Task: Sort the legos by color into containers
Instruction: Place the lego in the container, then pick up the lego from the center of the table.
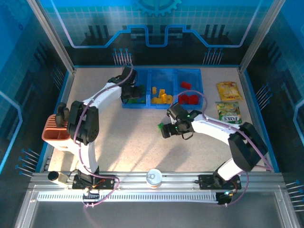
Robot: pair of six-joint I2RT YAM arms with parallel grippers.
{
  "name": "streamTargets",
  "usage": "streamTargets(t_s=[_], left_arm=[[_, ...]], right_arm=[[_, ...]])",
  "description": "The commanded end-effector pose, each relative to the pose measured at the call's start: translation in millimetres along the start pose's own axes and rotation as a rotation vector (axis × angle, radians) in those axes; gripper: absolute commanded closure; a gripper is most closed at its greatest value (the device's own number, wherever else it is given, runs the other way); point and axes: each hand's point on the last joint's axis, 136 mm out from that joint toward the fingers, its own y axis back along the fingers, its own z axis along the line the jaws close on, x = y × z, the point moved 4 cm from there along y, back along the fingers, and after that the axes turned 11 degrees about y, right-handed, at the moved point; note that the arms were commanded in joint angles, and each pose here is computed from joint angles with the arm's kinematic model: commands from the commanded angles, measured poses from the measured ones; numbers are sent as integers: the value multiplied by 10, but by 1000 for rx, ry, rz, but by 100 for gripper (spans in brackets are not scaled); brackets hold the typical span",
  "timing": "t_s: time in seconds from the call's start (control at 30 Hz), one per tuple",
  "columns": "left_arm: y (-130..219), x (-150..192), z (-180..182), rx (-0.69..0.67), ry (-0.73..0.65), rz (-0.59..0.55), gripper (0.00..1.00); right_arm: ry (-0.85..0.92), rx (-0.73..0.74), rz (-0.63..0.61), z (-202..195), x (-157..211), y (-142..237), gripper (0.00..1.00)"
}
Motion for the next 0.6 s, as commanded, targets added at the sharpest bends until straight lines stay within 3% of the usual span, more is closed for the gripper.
streamTargets(t_s=[0.0, 0.1, 0.33, 0.57], left_arm=[[157, -32, -7, 8, -4, 5, 26], [325, -32, -22, 41, 8, -19, 20], [1062, 165, 97, 144, 70, -111, 19], [1561, 766, 535, 161, 94, -179, 18]], right_arm=[[32, 4, -12, 101, -188, -35, 11], [51, 13, 11, 138, -265, -158, 11], [82, 65, 91, 125, -394, -480, 15], [120, 89, 102, 267, -561, -430, 61]])
